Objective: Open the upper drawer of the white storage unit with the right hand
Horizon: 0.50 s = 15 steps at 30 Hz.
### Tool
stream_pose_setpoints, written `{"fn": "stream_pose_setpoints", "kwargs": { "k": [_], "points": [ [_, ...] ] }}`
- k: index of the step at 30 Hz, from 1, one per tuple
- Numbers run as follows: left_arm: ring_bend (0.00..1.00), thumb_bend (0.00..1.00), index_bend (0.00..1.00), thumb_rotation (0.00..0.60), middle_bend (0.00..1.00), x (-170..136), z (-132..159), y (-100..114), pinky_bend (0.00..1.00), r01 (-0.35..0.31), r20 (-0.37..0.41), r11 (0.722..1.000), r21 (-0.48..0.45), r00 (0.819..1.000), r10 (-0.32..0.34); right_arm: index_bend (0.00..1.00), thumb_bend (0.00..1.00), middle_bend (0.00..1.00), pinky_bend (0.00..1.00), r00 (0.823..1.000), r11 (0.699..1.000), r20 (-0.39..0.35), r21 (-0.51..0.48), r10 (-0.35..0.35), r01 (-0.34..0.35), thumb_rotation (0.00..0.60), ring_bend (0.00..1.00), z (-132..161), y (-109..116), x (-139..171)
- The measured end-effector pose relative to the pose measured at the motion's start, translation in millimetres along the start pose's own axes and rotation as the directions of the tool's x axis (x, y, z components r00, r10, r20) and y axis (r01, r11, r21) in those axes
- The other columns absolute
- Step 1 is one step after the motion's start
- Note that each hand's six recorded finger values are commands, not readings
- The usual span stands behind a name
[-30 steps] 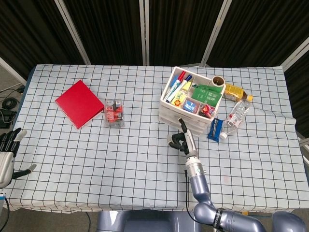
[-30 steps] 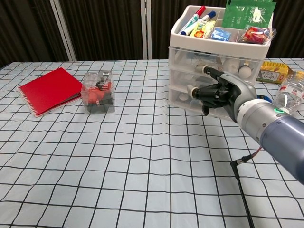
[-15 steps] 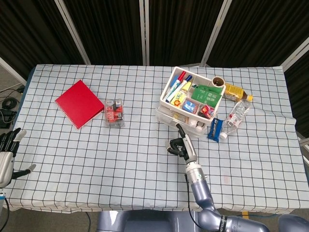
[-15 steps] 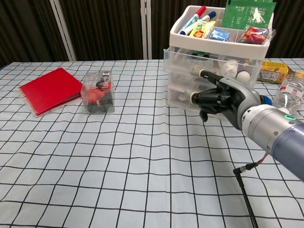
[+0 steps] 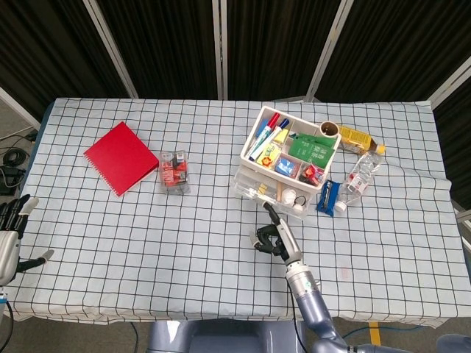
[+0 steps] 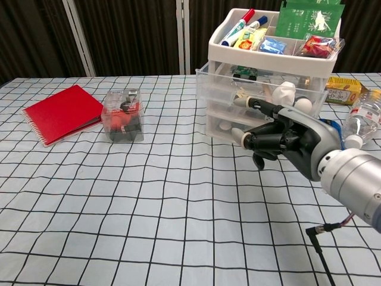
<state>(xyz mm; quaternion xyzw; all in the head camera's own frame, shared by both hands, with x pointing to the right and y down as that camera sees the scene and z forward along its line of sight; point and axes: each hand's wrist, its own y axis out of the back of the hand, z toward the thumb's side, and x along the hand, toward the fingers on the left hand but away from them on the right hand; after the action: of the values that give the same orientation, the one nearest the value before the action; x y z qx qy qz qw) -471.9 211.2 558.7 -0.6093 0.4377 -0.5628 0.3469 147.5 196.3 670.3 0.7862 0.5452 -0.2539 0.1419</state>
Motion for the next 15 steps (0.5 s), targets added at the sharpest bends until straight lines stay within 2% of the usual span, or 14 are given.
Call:
{"fn": "stream_pose_setpoints", "kwargs": {
  "k": [8, 15],
  "points": [
    [0.00, 0.06, 0.00, 0.600, 0.00, 0, 0, 0, 0.00, 0.000, -0.001, 1.000, 0.000, 1.000, 0.000, 0.06, 0.37, 0.88, 0.70, 0.999, 0.999, -0.024, 0.030, -0.024, 0.025, 0.600, 0.87, -1, 4, 6],
    [0.00, 0.06, 0.00, 0.600, 0.00, 0, 0, -1, 0.00, 0.003, -0.001, 1.000, 0.000, 1.000, -0.003, 0.08, 0.37, 0.88, 0.70, 0.994, 0.997, -0.094, 0.054, -0.054, 0.059, 0.600, 0.87, 5, 8, 17]
  ]
}}
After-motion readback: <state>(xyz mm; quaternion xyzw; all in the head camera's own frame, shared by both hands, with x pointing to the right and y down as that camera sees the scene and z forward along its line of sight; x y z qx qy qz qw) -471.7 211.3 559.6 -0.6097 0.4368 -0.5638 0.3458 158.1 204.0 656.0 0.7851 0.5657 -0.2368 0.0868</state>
